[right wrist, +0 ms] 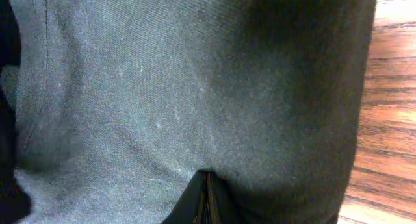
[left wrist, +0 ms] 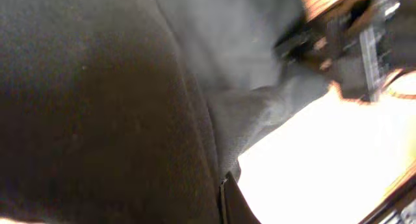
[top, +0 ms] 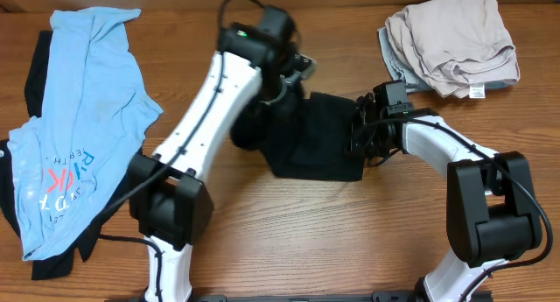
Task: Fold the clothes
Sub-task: 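Fold the shirt's left half over onto the right with the left gripper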
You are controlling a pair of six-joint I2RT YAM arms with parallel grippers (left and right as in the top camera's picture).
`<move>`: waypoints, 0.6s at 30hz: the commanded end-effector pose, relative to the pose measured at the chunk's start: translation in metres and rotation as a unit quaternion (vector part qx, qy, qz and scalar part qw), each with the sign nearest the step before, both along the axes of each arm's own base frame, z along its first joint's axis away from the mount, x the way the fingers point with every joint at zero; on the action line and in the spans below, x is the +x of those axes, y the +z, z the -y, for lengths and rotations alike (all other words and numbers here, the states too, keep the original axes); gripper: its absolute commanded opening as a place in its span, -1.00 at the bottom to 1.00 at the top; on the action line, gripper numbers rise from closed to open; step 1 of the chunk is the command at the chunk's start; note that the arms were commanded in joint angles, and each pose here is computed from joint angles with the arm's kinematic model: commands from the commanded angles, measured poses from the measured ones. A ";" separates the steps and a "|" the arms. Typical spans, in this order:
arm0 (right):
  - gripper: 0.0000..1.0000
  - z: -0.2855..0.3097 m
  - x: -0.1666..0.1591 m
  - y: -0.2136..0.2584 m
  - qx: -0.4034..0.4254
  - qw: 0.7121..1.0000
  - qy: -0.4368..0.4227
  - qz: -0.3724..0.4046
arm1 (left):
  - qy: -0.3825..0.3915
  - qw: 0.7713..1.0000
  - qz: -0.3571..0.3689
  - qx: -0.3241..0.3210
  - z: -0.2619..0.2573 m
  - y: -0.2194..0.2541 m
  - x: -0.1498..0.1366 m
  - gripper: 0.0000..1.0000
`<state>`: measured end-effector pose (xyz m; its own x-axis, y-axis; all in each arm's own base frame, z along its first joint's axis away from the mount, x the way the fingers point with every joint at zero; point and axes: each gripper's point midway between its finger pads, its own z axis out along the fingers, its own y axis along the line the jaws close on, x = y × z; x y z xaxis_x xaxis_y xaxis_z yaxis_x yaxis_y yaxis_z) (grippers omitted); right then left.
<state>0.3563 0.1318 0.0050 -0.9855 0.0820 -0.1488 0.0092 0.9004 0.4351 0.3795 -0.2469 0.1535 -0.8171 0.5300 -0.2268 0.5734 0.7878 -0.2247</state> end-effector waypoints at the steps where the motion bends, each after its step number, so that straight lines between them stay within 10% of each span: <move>1: -0.93 0.004 -0.008 -0.007 -0.008 1.000 -0.005 -0.011 | 0.050 0.998 -0.015 -0.017 0.029 -0.008 -0.001 -0.92; 10: -0.92 -0.002 0.003 0.008 0.029 0.999 -0.015 -0.002 | 0.066 0.996 0.011 -0.058 0.082 -0.003 -0.003 -0.92; 18: -0.82 0.007 0.044 0.135 0.121 0.987 -0.044 0.093 | 0.067 0.996 -0.002 -0.050 0.086 -0.021 -0.002 -0.90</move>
